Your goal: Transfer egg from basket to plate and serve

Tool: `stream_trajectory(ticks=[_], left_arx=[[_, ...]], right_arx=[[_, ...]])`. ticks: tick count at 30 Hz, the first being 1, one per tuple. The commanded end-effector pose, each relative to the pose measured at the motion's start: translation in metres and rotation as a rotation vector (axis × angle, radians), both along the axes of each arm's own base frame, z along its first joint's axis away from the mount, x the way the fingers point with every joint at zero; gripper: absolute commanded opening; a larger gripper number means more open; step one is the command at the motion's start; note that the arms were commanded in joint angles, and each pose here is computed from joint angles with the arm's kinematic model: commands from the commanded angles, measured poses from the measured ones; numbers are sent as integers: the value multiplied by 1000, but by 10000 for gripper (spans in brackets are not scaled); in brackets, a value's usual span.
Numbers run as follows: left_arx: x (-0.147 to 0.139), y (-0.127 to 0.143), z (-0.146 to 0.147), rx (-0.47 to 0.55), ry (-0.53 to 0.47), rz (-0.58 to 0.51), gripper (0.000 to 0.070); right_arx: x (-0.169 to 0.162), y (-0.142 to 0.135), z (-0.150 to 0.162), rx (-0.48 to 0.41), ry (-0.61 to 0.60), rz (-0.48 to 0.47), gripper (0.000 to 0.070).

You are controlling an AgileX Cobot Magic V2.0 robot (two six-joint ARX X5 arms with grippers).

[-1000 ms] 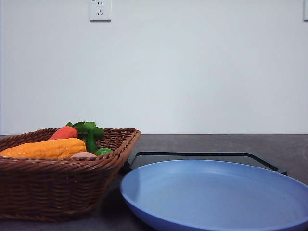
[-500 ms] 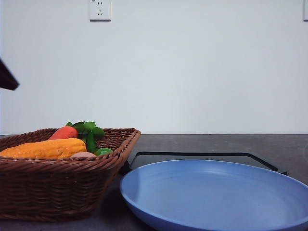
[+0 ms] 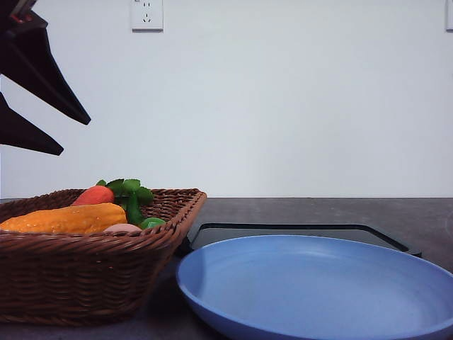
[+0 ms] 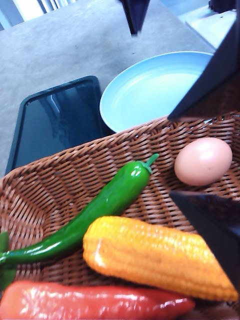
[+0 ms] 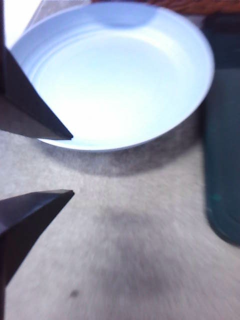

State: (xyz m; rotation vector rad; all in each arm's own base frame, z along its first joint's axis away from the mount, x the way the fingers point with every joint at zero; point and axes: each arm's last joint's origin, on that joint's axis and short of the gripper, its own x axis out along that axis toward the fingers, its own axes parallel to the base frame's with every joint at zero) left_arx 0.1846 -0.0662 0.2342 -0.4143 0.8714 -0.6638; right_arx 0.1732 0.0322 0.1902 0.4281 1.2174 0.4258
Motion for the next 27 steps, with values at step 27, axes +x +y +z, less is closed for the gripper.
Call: stream_trajectory(ticks=[27], left_arx=[[1,-3,1,-7,23,-6,429]], right_arx=[[32,34,-38,9,56,86,0]])
